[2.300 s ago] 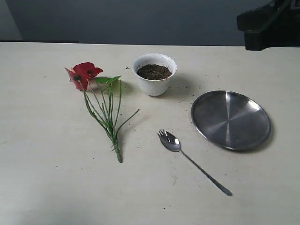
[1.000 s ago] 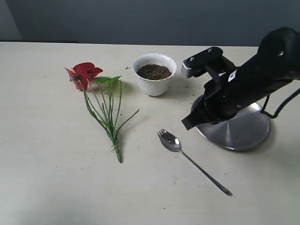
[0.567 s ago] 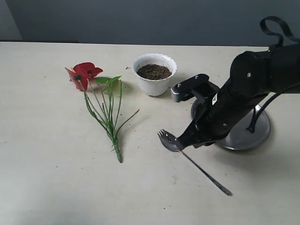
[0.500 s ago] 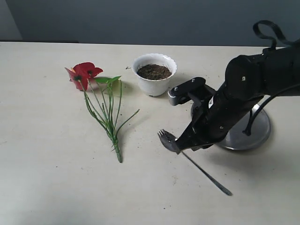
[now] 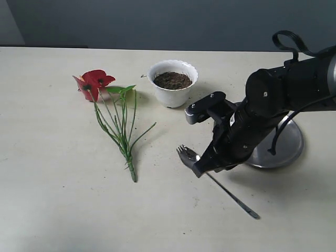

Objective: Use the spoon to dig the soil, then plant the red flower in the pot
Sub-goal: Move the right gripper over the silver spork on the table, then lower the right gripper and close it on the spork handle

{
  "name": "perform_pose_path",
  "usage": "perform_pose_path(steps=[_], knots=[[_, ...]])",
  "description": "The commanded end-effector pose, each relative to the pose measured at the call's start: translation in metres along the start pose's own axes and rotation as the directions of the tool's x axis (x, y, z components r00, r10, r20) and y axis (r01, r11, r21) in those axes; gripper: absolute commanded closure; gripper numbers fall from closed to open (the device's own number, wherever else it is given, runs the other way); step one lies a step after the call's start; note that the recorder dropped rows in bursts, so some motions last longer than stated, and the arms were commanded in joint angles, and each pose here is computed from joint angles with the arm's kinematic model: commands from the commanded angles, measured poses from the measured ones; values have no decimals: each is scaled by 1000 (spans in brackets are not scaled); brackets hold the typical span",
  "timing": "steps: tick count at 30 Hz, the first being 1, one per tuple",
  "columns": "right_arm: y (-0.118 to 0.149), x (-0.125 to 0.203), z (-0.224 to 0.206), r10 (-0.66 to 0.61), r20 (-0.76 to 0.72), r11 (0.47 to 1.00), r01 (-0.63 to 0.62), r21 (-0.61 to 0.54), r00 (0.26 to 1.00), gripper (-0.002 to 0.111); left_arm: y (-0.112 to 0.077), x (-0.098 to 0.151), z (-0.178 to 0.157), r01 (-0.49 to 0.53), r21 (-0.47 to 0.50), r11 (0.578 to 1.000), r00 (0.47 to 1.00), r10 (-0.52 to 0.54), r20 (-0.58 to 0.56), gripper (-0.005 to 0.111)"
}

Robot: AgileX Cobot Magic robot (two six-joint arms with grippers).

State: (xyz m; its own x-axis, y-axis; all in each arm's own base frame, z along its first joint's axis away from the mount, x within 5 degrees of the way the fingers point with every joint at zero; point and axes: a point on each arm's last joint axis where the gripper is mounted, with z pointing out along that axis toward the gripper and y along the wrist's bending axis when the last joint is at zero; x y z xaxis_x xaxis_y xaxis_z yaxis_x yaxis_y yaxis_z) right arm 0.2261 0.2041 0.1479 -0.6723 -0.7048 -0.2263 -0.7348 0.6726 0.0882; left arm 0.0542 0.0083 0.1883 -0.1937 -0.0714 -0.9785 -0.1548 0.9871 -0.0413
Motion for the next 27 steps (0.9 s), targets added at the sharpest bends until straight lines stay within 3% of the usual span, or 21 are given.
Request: perform_pose_path(steps=[1, 10, 13, 15, 20, 27], knots=[[3, -3, -1, 42, 21, 999, -41, -35, 999, 109, 0, 1, 0, -3, 1, 1000, 1000, 3, 6, 106], [3, -1, -1, 21, -6, 999, -22, -29, 1000, 108, 0, 1, 0, -3, 1, 1000, 1000, 3, 6, 106], [3, 0, -1, 23, -16, 999, -24, -34, 1000, 90, 0, 1, 0, -3, 1, 1000, 1000, 3, 6, 106], [4, 0, -1, 31, -13, 999, -31, -38, 999, 83, 0, 1, 0, -3, 1, 1000, 1000, 3, 6, 106], [17, -14, -7, -62, -7, 998, 62, -5, 998, 83, 0, 1, 0, -3, 1, 1000, 1000, 3, 6, 106], [17, -27, 5, -59, -114, 997, 64, 36, 992, 83, 0, 1, 0, -3, 1, 1000, 1000, 3, 6, 106]])
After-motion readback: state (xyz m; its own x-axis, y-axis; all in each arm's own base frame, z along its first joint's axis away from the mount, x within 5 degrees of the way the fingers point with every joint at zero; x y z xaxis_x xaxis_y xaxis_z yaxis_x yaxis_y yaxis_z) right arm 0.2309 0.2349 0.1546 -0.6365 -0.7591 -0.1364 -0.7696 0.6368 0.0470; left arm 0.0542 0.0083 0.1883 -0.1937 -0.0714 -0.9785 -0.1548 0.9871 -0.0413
